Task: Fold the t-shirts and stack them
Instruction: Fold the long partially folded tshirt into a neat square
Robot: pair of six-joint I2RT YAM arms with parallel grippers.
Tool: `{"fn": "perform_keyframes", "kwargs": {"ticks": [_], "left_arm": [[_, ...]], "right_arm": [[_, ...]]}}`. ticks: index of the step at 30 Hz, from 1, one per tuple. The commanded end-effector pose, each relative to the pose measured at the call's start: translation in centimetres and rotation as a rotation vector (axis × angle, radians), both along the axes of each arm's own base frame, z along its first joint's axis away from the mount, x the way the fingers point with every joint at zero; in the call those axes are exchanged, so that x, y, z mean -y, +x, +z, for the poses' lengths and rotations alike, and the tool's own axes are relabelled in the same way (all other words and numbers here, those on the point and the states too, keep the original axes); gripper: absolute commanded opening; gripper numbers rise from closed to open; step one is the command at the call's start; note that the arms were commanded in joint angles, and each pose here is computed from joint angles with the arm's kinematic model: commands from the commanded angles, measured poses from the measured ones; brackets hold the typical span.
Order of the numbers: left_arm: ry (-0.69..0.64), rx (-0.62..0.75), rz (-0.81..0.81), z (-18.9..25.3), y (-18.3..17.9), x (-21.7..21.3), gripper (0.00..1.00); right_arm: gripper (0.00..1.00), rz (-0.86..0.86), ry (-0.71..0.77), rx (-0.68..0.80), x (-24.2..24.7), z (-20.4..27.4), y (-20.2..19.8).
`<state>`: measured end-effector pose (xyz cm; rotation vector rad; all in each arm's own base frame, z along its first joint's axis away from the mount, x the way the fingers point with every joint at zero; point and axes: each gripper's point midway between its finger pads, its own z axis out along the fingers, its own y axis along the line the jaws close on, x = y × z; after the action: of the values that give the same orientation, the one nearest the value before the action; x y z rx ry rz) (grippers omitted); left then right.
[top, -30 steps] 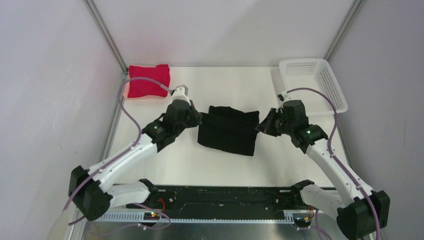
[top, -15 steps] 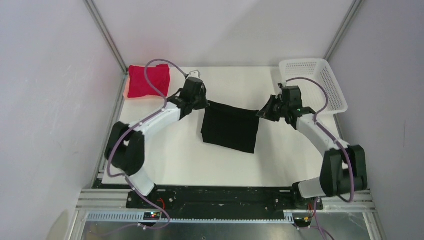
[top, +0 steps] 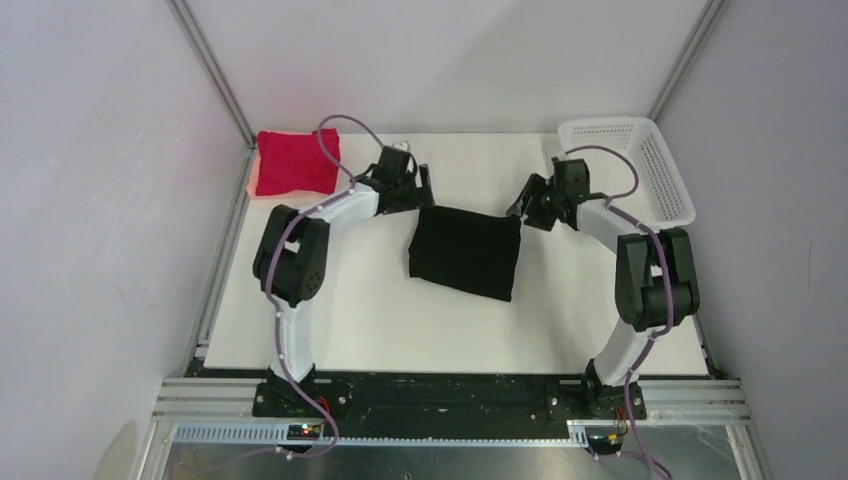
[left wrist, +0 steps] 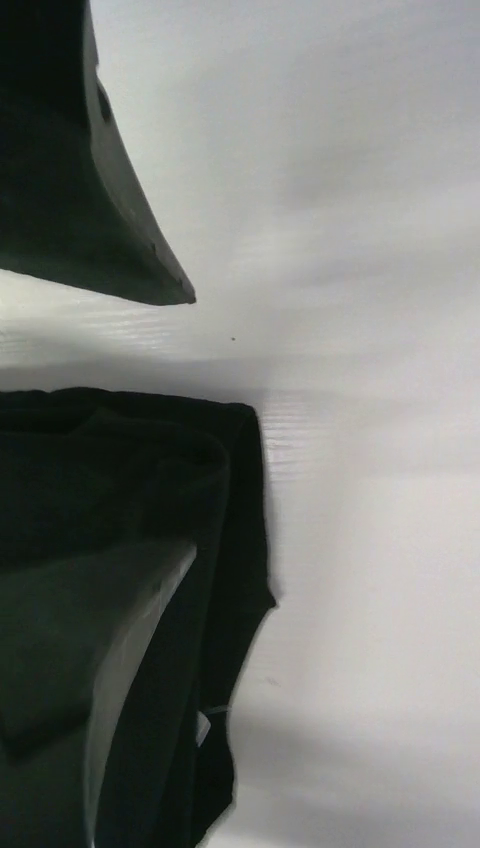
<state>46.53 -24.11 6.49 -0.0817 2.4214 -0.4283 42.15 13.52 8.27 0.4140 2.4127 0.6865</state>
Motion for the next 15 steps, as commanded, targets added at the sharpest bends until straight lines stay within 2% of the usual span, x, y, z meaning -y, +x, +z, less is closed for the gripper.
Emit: {"fn": "perform_keyframes", "kwargs": {"ticks": [1,2,4,5,6,7,10,12,14,15], "left_arm": [[-0.069,0.128,-0.055,5.8,2.6,0.5,0.97],[-0.095,0.149,-0.076,7.4,2.3,0.9,0.99],[-0.13,0.176,-0.102,9.7,1.2,1.4,0.99],[-0.132,0.166,-0.105,9.5,0.4,1.3,1.0],[-0.152,0.195,-0.12,11.4,-0.5,1.7,1.0],[-0.154,0.167,-0.13,10.5,-1.7,1.7,1.0],[-0.209,0.168,-0.224,11.7,-5.6,4.0,1.0],[-0.276,0.145,-0.31,11.4,-8.5,5.9,1.0],[-0.418,0.073,-0.44,9.5,-13.1,8.2,1.0],[-0.438,0.072,-0.451,9.3,-13.6,8.8,1.0]], "right_arm": [[0.83,-0.031,-0.048,0.1,1.1,3.4,3.1],[0.95,-0.033,-0.053,0.106,1.0,3.8,2.9],[0.99,-0.024,-0.07,0.122,0.5,5.2,2.0],[0.99,-0.019,-0.069,0.139,0.1,5.9,1.4],[0.99,-0.001,-0.058,0.15,-0.9,6.4,0.8],[0.99,0.018,-0.028,0.15,-1.6,6.7,-0.2],[0.99,0.098,0.086,0.169,-4.9,7.0,-2.3],[0.99,0.16,0.155,0.173,-7.0,7.2,-3.0],[0.99,0.24,0.247,0.158,-9.9,6.4,-3.2],[0.99,0.259,0.284,0.172,-10.7,6.8,-3.0]]}}
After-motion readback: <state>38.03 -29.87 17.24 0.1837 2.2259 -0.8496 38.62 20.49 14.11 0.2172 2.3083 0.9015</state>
